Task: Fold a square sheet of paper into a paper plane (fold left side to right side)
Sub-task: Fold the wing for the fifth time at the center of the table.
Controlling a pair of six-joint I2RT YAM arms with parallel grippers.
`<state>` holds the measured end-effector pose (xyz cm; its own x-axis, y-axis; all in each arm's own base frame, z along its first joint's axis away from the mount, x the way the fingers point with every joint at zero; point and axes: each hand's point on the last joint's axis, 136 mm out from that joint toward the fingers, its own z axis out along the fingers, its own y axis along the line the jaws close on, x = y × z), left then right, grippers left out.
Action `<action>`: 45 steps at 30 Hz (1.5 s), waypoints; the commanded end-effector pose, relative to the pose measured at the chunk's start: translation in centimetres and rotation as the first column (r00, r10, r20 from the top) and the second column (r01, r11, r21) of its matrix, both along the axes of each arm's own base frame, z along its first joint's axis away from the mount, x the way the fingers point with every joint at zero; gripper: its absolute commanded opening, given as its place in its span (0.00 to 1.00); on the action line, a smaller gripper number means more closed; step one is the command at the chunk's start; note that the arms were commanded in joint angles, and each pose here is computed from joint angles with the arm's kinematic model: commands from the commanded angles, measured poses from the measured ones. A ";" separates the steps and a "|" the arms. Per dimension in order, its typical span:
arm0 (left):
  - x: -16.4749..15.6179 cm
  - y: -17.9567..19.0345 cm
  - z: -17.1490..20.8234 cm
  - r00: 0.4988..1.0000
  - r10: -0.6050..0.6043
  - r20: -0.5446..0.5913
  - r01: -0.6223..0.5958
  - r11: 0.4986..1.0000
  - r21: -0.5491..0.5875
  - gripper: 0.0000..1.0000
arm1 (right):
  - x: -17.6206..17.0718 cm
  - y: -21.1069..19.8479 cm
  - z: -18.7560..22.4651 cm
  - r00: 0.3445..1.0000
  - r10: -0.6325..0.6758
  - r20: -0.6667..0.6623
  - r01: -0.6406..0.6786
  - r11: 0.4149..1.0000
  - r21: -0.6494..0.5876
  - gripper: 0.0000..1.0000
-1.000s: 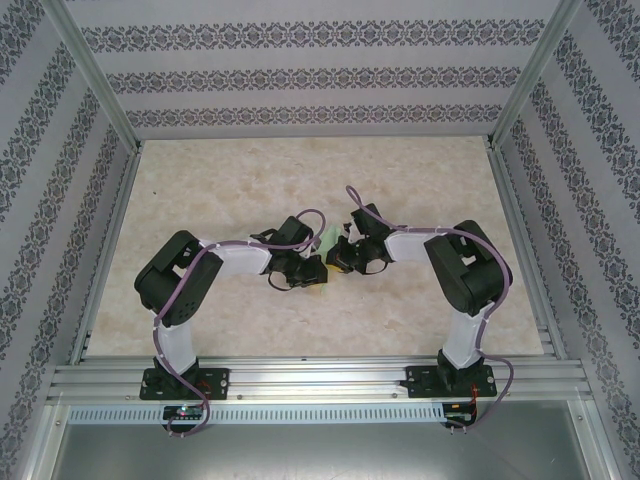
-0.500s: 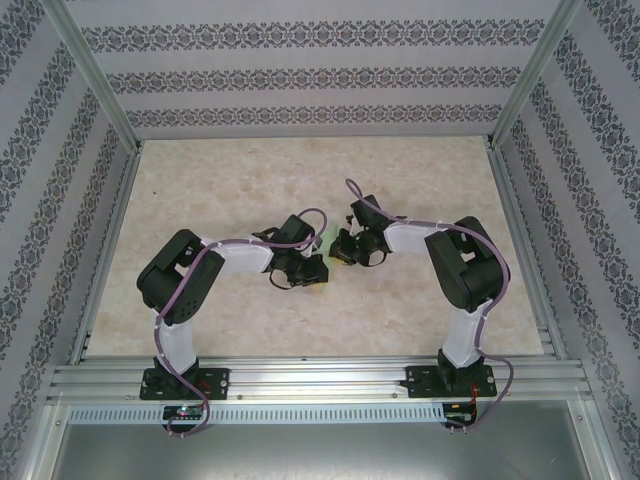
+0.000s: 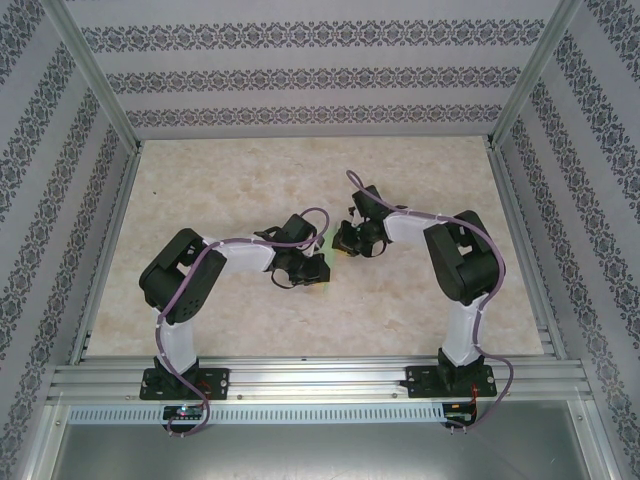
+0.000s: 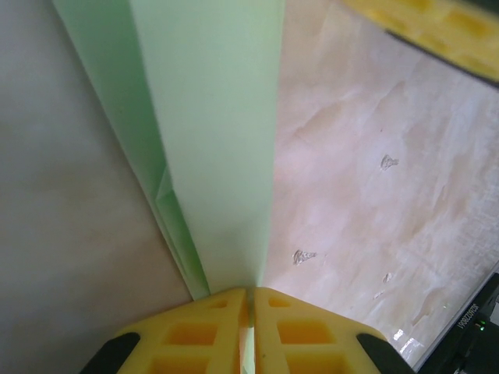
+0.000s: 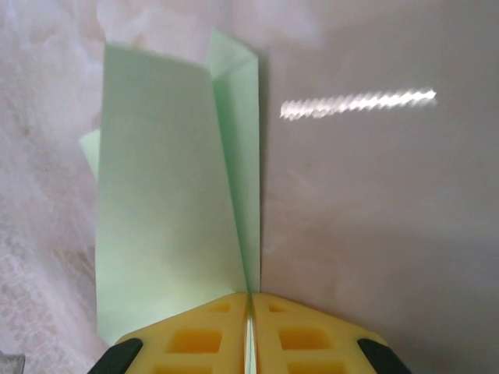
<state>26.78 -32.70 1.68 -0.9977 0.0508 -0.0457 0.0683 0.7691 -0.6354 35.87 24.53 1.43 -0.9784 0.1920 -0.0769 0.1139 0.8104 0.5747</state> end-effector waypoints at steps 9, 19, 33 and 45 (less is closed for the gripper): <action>-3.3 2.1 -3.9 0.994 -0.028 -0.102 0.044 0.988 0.150 0.13 | 0.9 -1.0 4.6 0.989 -0.002 0.151 -0.007 0.998 0.063 0.12; -3.4 2.0 -3.8 0.994 -0.031 -0.100 0.046 0.987 0.153 0.12 | -1.5 3.2 3.0 0.998 0.029 0.062 -0.040 0.983 0.182 0.12; -3.5 2.2 -3.9 0.994 -0.032 -0.103 0.049 0.986 0.161 0.12 | -0.4 3.5 -0.1 0.999 0.031 0.032 -0.034 0.994 0.102 0.12; -4.2 3.0 -5.0 0.990 -0.031 -0.135 0.058 0.979 0.198 0.11 | 2.6 -0.2 -1.2 0.995 0.007 0.095 0.000 0.997 -0.074 0.12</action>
<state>26.73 -32.69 1.59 -0.9968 0.0596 -0.0540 0.0803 0.7764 -0.6251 36.68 26.34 1.47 -0.9778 0.1657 -0.1282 0.0574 0.8004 0.5967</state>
